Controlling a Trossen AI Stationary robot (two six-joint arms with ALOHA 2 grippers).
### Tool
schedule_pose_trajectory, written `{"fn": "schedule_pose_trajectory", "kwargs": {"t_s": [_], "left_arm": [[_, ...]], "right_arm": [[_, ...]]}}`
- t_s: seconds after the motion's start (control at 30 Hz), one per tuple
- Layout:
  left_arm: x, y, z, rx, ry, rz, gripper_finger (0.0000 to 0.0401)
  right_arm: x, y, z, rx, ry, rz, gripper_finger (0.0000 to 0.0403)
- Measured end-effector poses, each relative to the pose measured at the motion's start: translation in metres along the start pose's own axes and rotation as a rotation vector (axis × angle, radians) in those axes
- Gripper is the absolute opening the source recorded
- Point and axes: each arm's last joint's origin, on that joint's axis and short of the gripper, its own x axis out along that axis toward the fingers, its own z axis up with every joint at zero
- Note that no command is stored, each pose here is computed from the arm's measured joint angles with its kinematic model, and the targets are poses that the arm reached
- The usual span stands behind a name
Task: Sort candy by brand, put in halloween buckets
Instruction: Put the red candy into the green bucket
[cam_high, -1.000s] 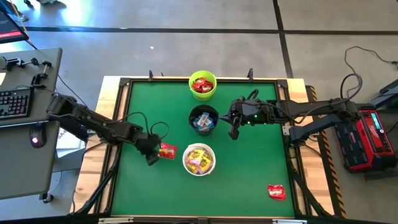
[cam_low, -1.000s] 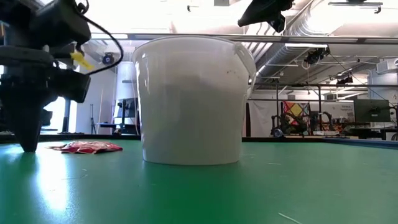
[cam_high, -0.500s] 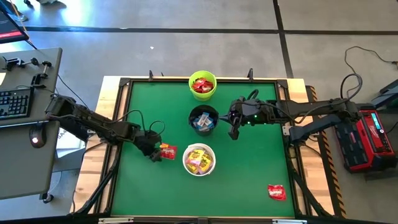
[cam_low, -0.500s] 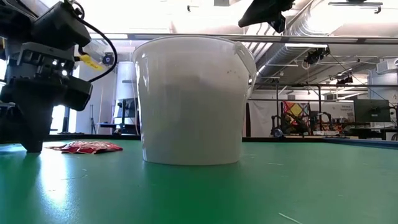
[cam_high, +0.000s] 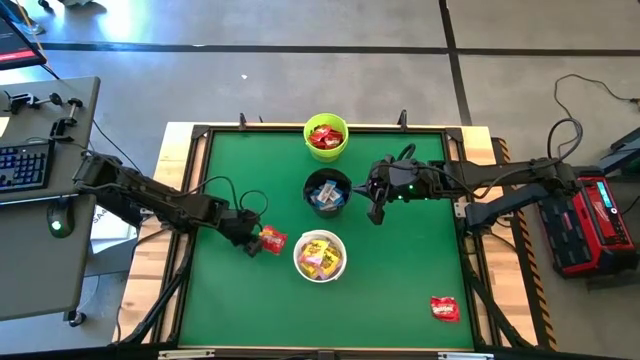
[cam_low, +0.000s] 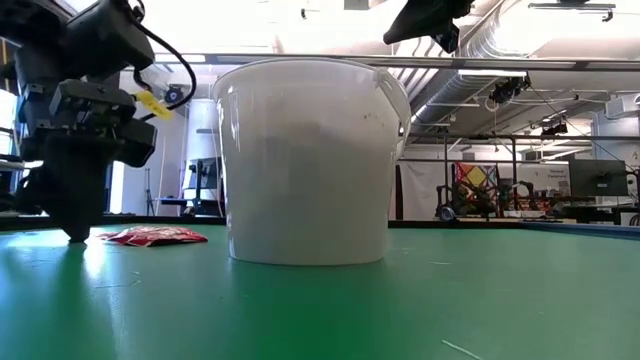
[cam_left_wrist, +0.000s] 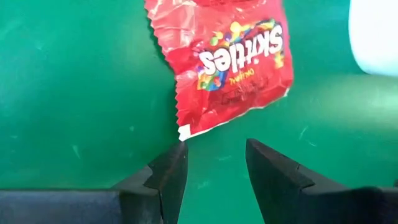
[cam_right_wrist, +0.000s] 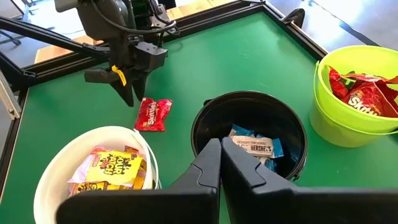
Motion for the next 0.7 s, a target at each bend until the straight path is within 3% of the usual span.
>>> {"fn": "schedule_pose_trajectory", "kwargs": {"t_s": [0.33, 0.53, 0.7], "left_arm": [[-0.003, 0.001, 0.002, 0.015, -0.017, 0.054, 0.0159], [-0.015, -0.002, 0.007, 0.085, -0.085, 0.246, 0.0159], [-0.017, -0.009, 0.012, 0.132, -0.069, 0.175, 0.0159]], "right_arm": [[0.000, 0.000, 0.000, 0.000, 0.000, 0.000, 0.0000], [0.000, 0.000, 0.000, 0.000, 0.000, 0.000, 0.0000], [0.000, 0.000, 0.000, -0.002, 0.000, 0.000, 0.0000]]}}
